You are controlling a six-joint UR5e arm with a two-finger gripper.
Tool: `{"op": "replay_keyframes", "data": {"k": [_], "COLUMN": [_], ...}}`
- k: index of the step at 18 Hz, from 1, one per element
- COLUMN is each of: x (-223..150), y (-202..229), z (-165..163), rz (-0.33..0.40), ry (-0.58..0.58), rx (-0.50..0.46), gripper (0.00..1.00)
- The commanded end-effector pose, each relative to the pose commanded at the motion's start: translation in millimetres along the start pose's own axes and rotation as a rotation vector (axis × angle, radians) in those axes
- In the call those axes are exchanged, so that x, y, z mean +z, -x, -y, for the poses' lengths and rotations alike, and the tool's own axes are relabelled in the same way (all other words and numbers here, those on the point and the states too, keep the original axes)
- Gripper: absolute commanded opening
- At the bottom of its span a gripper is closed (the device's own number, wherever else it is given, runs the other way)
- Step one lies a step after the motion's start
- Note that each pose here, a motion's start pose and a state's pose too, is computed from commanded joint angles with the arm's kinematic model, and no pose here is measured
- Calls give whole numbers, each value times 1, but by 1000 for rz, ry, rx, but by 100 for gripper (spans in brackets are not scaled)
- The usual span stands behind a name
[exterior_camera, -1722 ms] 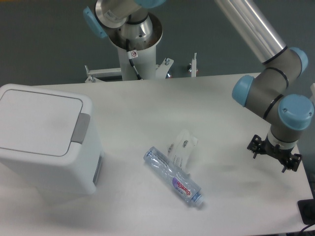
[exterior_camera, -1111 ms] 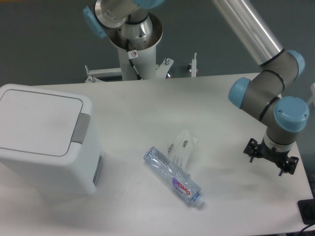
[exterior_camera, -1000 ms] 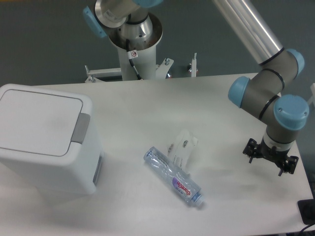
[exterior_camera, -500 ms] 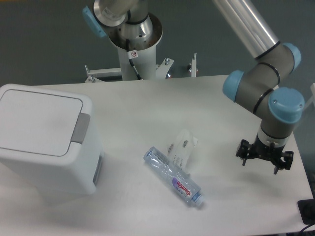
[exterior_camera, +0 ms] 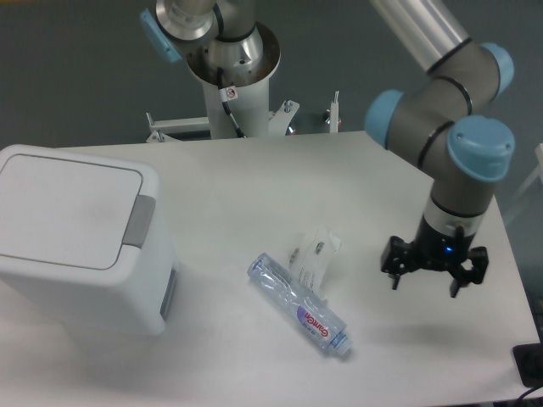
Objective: Open the trash can
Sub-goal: 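Move the gripper up and over toward the white trash can, then position the open gripper at the lid edge of the trash can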
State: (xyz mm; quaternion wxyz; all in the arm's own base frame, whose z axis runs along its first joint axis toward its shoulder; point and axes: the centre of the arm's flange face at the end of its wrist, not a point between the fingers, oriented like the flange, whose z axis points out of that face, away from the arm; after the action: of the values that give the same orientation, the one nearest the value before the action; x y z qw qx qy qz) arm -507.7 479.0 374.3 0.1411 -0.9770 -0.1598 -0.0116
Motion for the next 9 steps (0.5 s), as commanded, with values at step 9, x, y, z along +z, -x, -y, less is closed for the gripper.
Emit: {"op": "replay_keyframes", "data": {"k": [9], "x": [-42], "y": [-133], "z": [41], "rz": [-92], "ry": [-47], "rx": [-109], "gripper": [100]}}
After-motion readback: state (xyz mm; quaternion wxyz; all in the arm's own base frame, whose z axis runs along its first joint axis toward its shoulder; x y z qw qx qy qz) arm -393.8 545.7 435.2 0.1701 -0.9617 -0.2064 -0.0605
